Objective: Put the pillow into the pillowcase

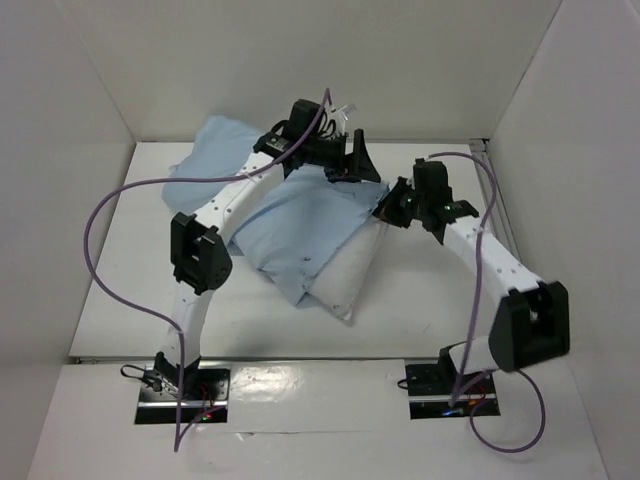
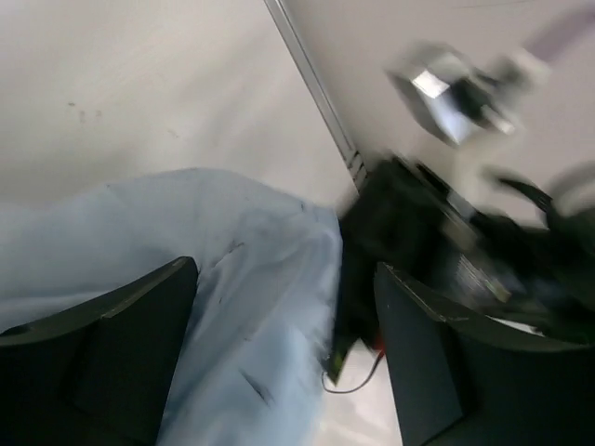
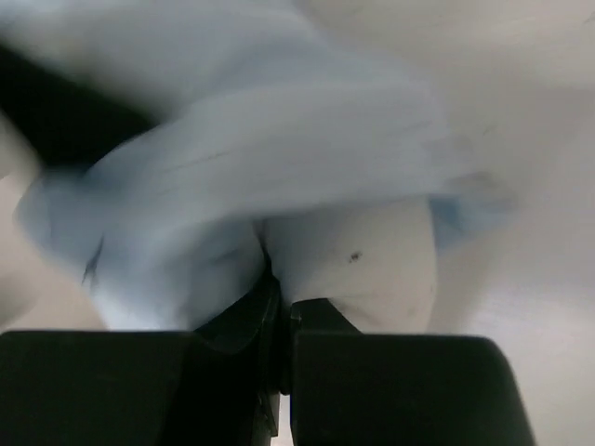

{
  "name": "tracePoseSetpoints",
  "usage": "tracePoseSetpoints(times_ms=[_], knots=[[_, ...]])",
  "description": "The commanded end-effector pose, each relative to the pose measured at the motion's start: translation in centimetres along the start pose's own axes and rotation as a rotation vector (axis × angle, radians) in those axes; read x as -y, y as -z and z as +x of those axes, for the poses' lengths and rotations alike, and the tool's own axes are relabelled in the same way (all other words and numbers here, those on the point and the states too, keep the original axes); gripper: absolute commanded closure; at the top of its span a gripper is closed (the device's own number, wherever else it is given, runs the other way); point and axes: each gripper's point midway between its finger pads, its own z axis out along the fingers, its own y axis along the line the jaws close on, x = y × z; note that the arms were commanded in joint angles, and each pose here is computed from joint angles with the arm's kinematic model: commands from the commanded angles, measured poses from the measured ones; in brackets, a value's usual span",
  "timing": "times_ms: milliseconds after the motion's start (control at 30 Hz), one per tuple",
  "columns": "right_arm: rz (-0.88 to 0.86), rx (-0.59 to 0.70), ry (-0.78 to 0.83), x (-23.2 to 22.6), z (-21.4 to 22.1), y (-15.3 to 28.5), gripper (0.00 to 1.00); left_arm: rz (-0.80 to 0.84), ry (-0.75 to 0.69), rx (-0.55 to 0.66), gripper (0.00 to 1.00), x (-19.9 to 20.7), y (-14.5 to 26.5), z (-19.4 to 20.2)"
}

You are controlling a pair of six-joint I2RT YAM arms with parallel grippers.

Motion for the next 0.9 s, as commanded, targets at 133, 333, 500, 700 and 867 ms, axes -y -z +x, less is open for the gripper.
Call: tracePoseSetpoints(times_ms=[133,333,500,700,867], knots=[[0.112,0.062,-0.033,5.9,-8.4,-5.7,0.27,-0.190,-0.281,0.183,0.17,8.3,11.8,1.2],[0.205,0.061,-0.120,11.5,-5.4,-1.4,0.09,-0.514,-0.204,0.112,0.17,0.0,11.1,12.1],[0.164,0.060,-0.061,10.5,-3.0,3.1,0.06,-0.649,-0.198,0.025,0.08,-3.7,9.0,19.4],[0.095,-0.026,0.024,9.0,1.7,5.6,0.02,-0.864,-0.261,0.018,0.07,-8.0,9.6,23.7],[0.085,-0.068,0.021,9.0,3.9,6.1,0.00,-0.936,-0.225,0.095,0.15,-9.2,12.4,25.6]])
